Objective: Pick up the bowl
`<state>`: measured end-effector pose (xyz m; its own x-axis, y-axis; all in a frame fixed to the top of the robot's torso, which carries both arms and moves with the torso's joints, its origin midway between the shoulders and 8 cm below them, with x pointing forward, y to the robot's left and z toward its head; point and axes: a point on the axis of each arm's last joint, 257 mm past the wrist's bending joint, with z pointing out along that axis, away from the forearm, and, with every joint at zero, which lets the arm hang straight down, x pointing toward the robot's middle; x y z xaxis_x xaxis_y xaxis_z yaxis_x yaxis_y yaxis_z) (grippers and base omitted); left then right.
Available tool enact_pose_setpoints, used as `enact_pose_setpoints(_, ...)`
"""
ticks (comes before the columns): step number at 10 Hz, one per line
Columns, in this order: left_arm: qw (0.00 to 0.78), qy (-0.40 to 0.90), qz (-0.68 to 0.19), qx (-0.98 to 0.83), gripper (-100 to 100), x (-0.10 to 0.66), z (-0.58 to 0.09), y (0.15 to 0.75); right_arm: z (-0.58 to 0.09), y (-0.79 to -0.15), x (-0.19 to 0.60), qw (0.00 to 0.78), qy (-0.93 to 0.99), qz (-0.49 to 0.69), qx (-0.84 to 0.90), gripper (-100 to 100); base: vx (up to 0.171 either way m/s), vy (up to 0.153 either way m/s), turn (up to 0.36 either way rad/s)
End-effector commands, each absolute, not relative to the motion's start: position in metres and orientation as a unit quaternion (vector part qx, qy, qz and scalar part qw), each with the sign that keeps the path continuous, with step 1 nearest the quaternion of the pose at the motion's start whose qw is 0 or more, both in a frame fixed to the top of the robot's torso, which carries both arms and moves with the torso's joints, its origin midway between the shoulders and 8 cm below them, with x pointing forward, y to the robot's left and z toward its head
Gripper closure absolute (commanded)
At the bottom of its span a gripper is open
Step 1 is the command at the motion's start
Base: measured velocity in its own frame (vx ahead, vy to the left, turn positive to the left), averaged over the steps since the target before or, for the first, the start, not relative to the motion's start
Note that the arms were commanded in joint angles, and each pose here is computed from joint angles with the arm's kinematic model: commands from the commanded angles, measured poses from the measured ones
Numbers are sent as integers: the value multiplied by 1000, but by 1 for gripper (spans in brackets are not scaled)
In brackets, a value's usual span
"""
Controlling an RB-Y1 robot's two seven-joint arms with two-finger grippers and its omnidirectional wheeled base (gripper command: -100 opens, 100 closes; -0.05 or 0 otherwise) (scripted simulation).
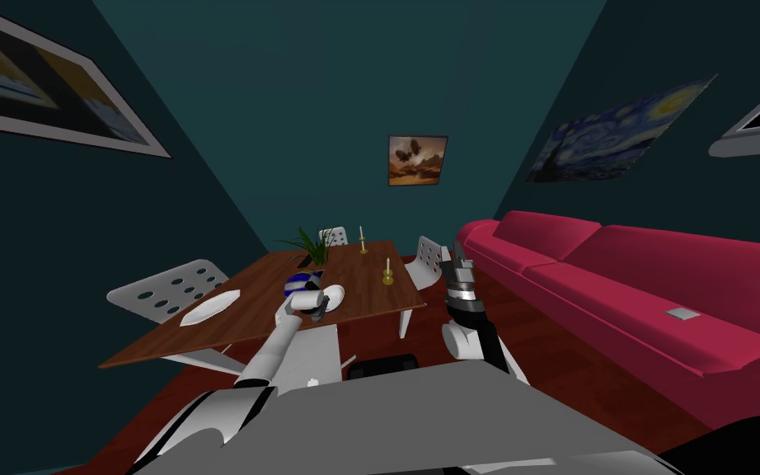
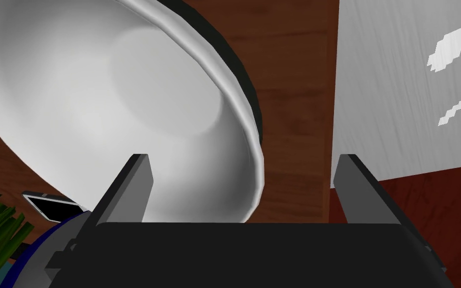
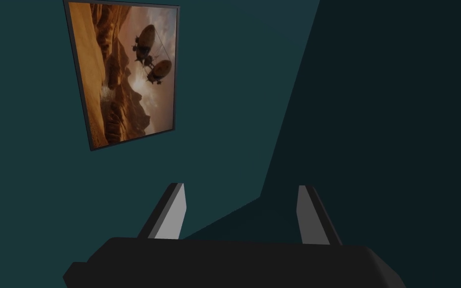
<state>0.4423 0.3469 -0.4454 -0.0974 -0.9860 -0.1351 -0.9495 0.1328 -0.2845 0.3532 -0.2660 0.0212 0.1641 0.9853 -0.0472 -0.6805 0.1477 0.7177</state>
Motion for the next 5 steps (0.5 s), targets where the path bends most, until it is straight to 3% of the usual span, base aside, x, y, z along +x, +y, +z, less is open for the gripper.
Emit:
enact_pose_setpoints(1, 148, 737, -63, -656, -100, 441, -454, 346, 21, -266, 353, 708, 269, 588, 284, 0, 36, 17, -21)
enact_pose_setpoints(3, 147, 737, -62, -657, -100, 440, -456, 347, 21, -266, 353, 708, 269, 588, 284, 0, 22, 14, -10)
enact_pose_setpoints(4, 148, 737, -63, -657, 100, 440, -456, 347, 21, -266, 353, 708, 269, 588, 284, 0, 0, 0, 0)
enact_pose_setpoints(5, 148, 737, -63, -657, 100, 440, -456, 347, 21, -266, 353, 708, 269, 588, 284, 0, 0, 0, 0)
